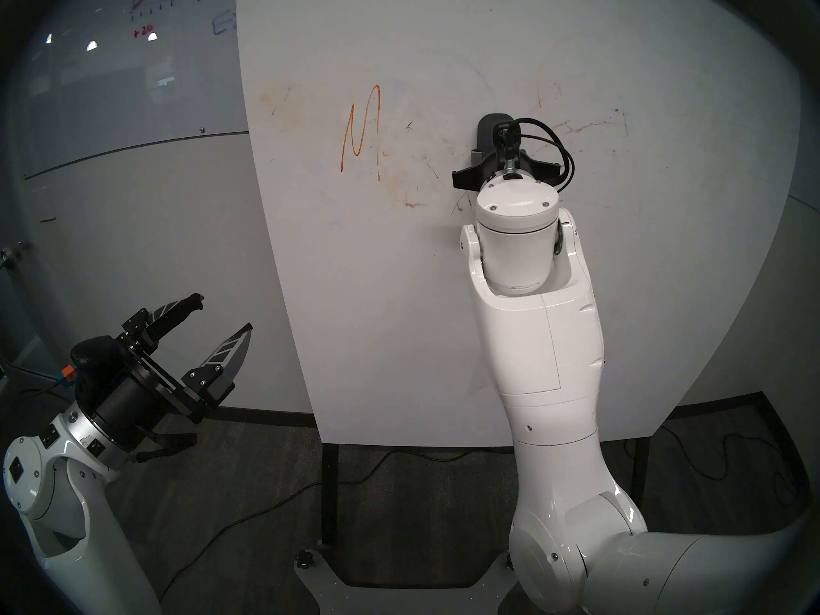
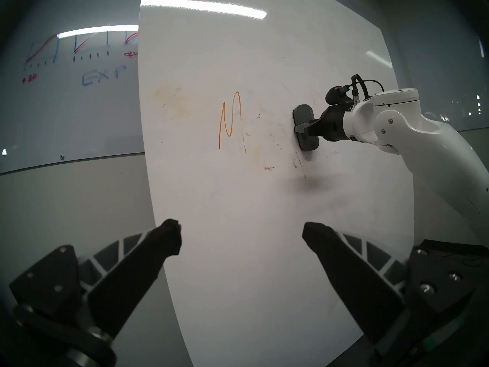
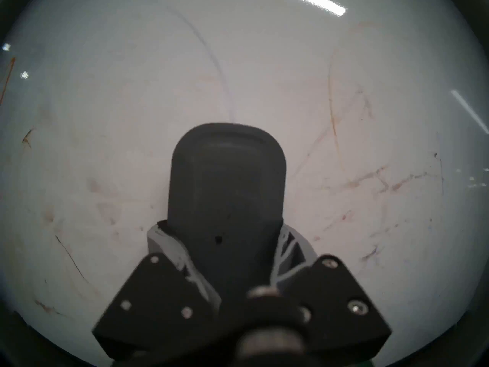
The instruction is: Erase all marks on the whiteboard with the eraser
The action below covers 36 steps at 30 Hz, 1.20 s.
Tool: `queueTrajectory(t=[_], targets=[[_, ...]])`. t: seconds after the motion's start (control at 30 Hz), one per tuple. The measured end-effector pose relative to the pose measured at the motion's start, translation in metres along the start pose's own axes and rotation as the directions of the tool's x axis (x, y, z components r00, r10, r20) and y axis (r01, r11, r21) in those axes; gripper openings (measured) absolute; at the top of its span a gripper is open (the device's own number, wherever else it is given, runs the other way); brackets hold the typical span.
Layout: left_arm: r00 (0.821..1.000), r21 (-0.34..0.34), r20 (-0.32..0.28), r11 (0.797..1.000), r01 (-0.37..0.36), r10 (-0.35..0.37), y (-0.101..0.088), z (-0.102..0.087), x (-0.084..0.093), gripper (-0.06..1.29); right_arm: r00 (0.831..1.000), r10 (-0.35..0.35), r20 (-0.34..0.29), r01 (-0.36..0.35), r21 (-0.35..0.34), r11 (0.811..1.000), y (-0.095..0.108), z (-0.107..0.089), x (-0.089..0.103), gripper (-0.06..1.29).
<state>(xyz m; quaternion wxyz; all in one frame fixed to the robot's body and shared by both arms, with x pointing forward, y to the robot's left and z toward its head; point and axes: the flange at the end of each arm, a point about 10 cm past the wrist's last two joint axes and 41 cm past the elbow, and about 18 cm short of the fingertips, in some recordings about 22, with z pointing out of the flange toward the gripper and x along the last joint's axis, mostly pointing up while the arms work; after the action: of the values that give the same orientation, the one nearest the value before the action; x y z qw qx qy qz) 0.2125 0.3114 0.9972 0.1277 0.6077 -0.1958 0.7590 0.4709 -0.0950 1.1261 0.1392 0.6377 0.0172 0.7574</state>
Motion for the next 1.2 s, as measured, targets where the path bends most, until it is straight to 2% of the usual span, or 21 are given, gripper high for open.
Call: queueTrajectory(t=[0.4, 1.2], targets=[[1.000, 0.000, 0.000, 1.000, 0.000, 0.000, 0.000, 0.000, 0.000, 1.27, 0.998, -0.003, 0.057, -0.003, 0.091, 0.996, -0.032, -0.017, -0.011, 0.28], [1.000, 0.000, 0.000, 1.000, 0.001, -0.001, 0.000, 0.000, 0.000, 1.27, 1.000, 0.005, 0.004, -0.005, 0.174, 0.985, -0.073, -0.036, 0.020, 0.30]])
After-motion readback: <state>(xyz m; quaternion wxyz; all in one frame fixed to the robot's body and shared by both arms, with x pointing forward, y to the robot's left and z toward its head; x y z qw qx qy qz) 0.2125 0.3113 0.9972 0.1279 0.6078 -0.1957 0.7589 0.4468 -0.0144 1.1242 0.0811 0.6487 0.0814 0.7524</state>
